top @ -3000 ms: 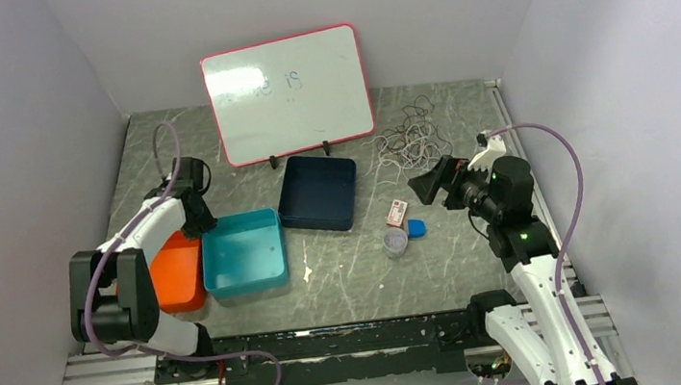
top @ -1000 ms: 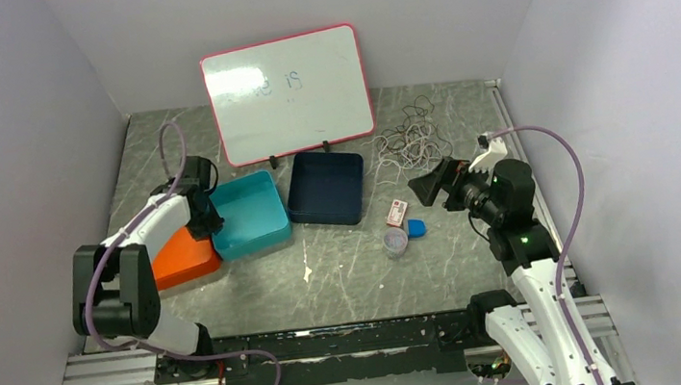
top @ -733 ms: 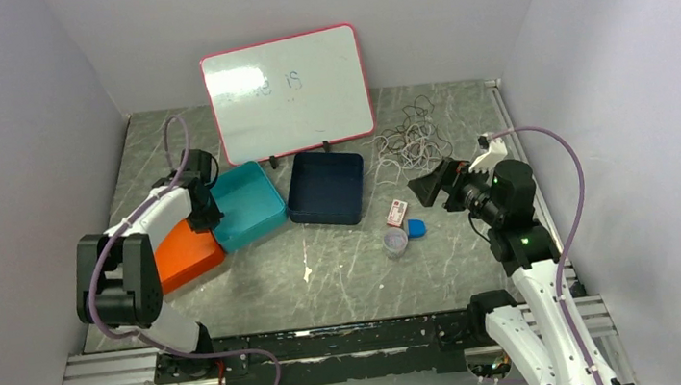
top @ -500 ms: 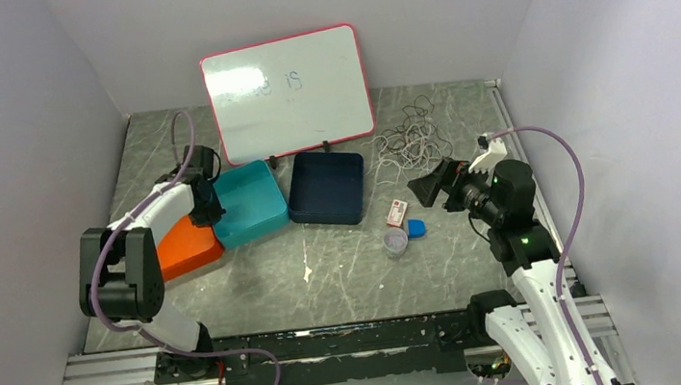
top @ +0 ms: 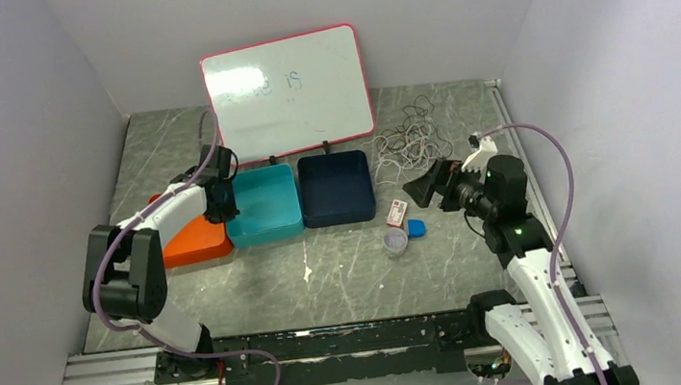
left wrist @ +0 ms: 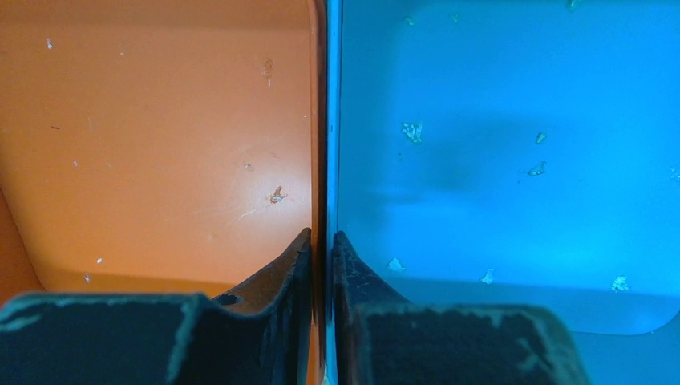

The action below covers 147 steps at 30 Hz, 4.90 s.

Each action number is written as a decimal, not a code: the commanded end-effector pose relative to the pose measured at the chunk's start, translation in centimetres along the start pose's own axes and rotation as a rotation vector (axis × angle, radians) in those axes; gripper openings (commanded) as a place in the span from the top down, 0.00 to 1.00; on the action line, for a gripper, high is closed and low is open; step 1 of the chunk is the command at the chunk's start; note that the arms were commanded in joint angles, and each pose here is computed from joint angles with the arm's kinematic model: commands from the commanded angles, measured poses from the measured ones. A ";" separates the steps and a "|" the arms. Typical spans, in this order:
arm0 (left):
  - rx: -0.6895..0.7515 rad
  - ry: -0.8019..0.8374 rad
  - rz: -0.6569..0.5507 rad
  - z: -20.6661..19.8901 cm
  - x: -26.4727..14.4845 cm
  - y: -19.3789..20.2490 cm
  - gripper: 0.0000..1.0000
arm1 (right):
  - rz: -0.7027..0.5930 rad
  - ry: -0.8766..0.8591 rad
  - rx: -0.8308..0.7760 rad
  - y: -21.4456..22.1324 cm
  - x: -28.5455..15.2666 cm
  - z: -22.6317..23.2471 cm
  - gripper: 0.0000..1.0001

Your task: Untangle the cables

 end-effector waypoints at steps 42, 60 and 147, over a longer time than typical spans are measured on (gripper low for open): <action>-0.034 0.132 -0.120 -2.5 0.1 -3.6 0.78 | 0.425 0.020 -0.296 7.0 23.0 -0.4 0.00; -0.115 0.062 -0.191 -0.1 -5.0 -5.3 0.45 | 0.201 0.235 -0.358 0.9 18.3 -0.2 0.00; 0.209 0.819 -0.923 -11.3 -26.7 -6.3 0.06 | -0.019 0.069 -0.211 -8.6 -2.6 10.2 1.00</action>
Point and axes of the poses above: each gripper's point midway between its finger pads, its own x axis out along the fingers, its own z axis along the line the jaws close on, y = z × x, the point moved 5 cm from there along -x, back along the fingers, and after that the axes turned 11 degrees about x, right-handed, at the moved point
